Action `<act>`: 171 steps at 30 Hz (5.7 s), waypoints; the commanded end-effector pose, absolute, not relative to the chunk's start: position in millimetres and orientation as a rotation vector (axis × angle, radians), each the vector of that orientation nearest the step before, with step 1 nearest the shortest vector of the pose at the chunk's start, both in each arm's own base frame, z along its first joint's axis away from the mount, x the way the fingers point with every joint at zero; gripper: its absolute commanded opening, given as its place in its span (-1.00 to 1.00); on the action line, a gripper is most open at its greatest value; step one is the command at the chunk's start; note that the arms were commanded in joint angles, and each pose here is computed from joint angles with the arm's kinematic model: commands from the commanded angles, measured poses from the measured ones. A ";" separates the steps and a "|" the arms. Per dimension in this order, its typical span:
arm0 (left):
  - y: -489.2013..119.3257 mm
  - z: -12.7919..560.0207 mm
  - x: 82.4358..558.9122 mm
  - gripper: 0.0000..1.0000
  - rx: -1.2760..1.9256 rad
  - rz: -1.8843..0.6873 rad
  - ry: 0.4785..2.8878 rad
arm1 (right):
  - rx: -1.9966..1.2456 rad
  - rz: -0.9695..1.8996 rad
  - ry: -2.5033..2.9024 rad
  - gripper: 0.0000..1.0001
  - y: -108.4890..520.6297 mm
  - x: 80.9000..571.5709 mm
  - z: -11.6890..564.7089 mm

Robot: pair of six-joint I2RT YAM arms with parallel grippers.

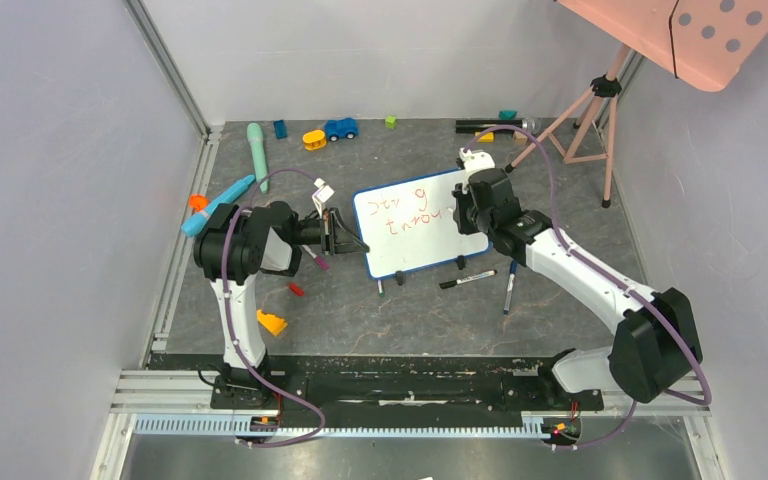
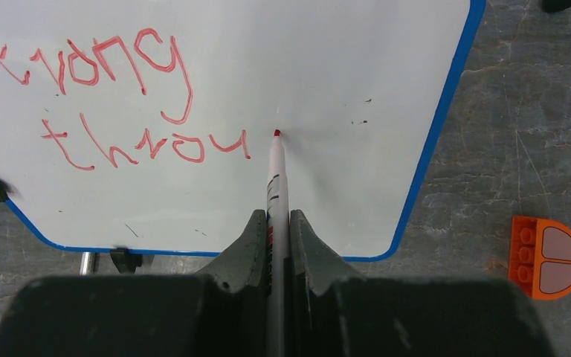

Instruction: Write a sentence on the whiteboard

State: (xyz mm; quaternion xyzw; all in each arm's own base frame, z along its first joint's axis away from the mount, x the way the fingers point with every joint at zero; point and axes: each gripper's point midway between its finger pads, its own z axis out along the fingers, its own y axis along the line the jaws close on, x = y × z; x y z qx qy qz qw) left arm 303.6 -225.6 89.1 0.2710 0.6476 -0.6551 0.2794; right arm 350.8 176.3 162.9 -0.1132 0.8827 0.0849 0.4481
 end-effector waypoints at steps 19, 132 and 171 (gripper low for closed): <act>-228.9 95.0 298.4 -0.96 0.820 -1.763 1.688 | -0.311 0.274 2.154 -1.00 186.8 356.5 170.4; -229.2 95.3 297.7 -0.96 0.828 -1.765 1.686 | -0.248 0.260 2.190 -1.00 166.0 346.1 150.0; -229.1 95.0 296.9 -0.96 0.828 -1.766 1.687 | -0.227 0.209 2.213 -1.00 153.7 348.3 143.9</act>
